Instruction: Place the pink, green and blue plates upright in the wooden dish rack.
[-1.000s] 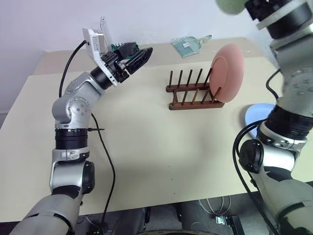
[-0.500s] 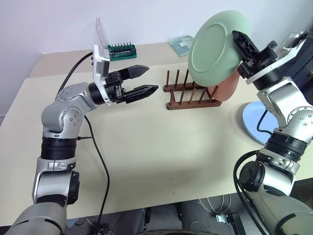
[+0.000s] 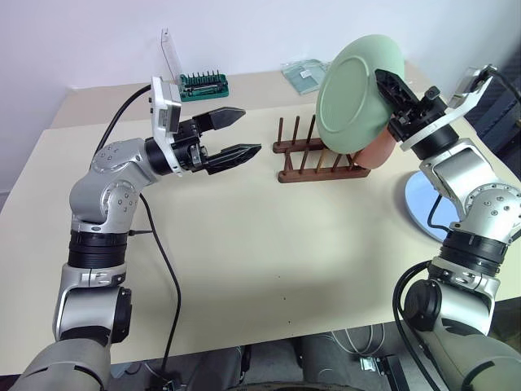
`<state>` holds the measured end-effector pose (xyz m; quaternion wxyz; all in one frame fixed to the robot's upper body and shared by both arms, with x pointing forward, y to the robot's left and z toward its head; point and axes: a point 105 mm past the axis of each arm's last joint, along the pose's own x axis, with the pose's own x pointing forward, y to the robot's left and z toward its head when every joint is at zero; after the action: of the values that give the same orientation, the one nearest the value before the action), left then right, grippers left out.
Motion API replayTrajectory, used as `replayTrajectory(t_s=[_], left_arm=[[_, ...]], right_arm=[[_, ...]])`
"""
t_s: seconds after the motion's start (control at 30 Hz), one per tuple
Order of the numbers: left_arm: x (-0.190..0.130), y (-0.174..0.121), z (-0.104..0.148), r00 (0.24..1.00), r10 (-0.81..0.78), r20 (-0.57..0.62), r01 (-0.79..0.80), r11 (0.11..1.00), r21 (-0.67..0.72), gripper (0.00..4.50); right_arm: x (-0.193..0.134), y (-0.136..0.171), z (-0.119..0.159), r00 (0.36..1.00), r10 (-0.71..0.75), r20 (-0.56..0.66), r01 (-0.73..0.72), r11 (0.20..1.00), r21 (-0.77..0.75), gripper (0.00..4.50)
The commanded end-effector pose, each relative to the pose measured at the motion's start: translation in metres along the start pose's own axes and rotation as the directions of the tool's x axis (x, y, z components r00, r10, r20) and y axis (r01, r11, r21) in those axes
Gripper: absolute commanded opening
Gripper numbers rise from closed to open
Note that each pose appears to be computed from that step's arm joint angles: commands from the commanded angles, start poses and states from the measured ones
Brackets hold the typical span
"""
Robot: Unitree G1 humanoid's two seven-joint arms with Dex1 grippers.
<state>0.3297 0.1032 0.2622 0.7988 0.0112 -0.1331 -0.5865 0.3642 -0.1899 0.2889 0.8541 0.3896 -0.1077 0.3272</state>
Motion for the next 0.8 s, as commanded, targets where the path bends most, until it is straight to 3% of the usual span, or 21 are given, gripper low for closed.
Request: replayTrajectory(t_s=[0.03, 0.23, 0.57, 0.67, 0.8], left_arm=[[0.002, -0.002, 0.013, 1.0, -0.005, 0.022, 0.004, 0.998, 0.063, 4.44], [0.003, -0.002, 0.012, 1.0, -0.003, 0.026, 0.002, 0.998, 0.058, 4.44], [0.002, 0.0, 0.012, 1.0, 0.014, 0.021, -0.015, 0.998, 0.067, 4.44], [0.002, -0.001, 0.012, 1.0, 0.014, 0.02, -0.015, 0.998, 0.067, 4.5], [0.003, -0.001, 0.011, 1.0, 0.014, 0.02, -0.015, 0.998, 0.065, 4.5]], right_arm=[[0.001, 0.009, 0.01, 0.999, 0.033, 0.03, -0.031, 0.998, -0.056, 0.0], [0.0, -0.011, -0.004, 0.998, -0.053, -0.013, 0.052, 0.994, -0.099, 0.0], [0.001, -0.014, -0.018, 0.998, -0.036, -0.057, 0.027, 0.989, -0.142, 0.0], [0.004, -0.011, -0.018, 0.998, -0.017, -0.053, 0.009, 0.989, -0.149, 1.04], [0.006, -0.008, -0.011, 0.999, -0.018, -0.041, 0.01, 0.982, -0.189, 2.97]])
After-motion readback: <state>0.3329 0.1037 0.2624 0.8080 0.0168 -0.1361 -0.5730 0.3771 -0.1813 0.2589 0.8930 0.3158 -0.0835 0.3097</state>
